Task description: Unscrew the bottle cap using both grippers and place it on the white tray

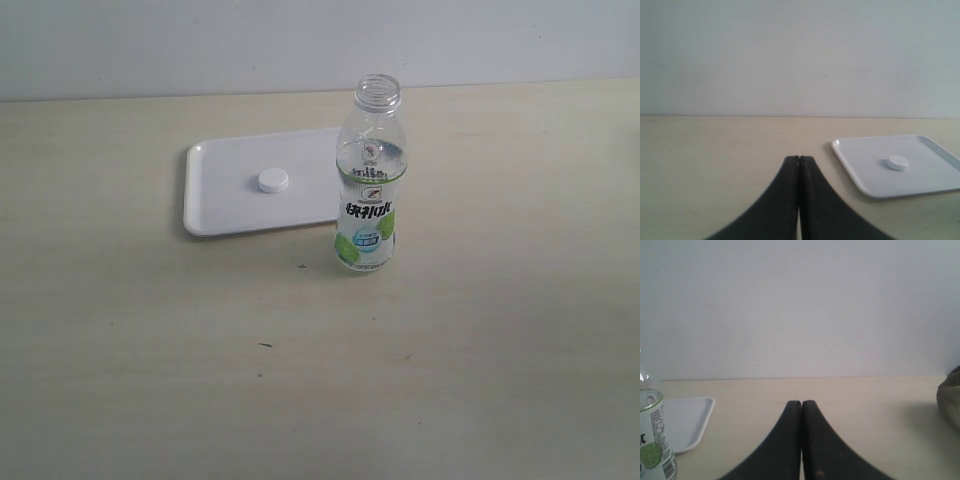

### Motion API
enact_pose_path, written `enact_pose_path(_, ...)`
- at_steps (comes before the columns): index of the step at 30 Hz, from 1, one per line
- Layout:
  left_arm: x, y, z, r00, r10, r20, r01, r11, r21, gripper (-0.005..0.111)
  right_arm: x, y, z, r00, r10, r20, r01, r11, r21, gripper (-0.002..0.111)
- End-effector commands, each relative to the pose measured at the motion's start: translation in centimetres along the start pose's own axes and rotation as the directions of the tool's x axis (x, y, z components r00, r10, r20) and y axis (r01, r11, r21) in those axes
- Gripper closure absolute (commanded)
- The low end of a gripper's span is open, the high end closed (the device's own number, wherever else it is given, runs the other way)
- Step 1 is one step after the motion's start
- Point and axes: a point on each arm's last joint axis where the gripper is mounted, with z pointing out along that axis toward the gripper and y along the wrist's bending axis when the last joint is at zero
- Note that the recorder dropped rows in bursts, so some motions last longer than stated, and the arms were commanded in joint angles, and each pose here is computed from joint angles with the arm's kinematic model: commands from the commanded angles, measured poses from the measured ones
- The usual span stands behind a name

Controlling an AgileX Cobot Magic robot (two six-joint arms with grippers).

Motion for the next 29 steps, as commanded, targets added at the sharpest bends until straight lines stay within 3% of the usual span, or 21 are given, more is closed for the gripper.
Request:
enact_pose_path(1, 0.09, 0.02, -0.04, 1.0, -0.009, 0.001, 0.009, 1.0, -0.003, 0.107, 0.12, -0.04, -0.03, 1.0, 0.001, 0.0, -0.001, 1.0, 0.007, 0.108)
enact_pose_path(29, 0.09, 0.02, -0.04, 1.0, -0.009, 0.001, 0.009, 1.0, -0.003, 0.107, 0.12, -0.04, -0.03, 1.0, 0.0, 0.0, 0.0, 1.0, 0.007, 0.108)
